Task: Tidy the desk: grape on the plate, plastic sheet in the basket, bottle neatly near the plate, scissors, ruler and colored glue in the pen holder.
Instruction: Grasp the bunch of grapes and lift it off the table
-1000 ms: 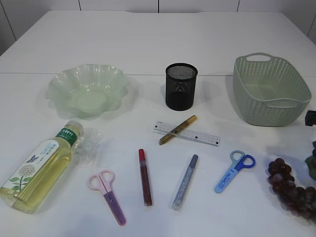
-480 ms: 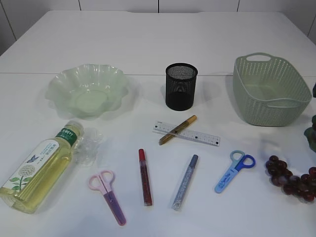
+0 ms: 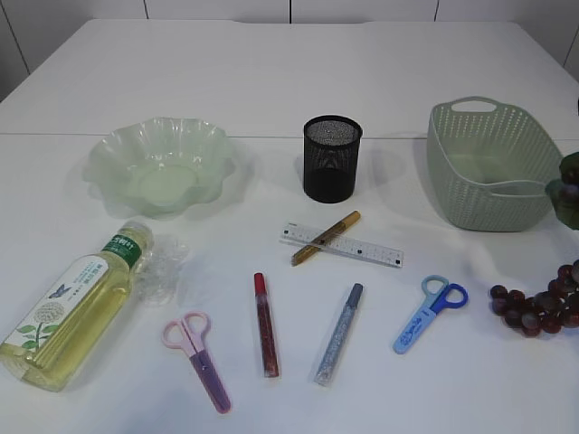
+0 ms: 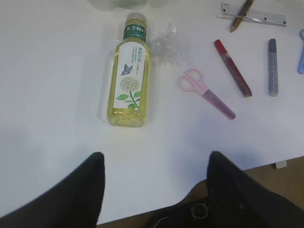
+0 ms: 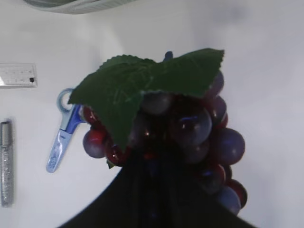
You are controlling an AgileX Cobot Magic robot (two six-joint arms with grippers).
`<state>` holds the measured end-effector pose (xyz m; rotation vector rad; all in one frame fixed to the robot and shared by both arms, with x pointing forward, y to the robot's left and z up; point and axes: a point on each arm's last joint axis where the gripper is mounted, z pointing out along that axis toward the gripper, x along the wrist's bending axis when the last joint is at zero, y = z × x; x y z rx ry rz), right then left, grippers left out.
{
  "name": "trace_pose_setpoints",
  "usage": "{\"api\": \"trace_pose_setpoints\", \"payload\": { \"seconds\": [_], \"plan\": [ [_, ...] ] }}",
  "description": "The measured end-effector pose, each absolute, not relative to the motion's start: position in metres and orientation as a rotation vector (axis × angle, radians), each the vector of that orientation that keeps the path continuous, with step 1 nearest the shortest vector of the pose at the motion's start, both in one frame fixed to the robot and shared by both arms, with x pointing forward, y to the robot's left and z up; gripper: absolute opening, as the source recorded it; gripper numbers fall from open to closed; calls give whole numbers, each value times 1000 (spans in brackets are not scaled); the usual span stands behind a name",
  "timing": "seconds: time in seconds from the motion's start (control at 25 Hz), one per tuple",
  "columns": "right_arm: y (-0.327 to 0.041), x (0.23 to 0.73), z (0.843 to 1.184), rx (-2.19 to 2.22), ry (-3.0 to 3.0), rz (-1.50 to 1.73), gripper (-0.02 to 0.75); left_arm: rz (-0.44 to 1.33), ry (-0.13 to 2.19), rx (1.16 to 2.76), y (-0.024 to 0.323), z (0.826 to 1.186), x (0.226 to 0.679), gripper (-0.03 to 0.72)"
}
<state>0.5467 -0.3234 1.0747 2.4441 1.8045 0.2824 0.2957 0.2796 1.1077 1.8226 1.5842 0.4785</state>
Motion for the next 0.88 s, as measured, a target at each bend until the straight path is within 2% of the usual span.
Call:
{"api": "trace_pose_setpoints", "payload": {
  "seconds": [0.32, 0.88],
  "plan": [
    [-316, 529, 1102, 2395, 1817, 431, 79, 417, 1566, 1823, 274, 1107, 303, 494],
    [-303, 508, 1136, 2297, 1891, 668, 78, 315, 1381, 1907, 258, 1105, 338, 494]
  ]
}}
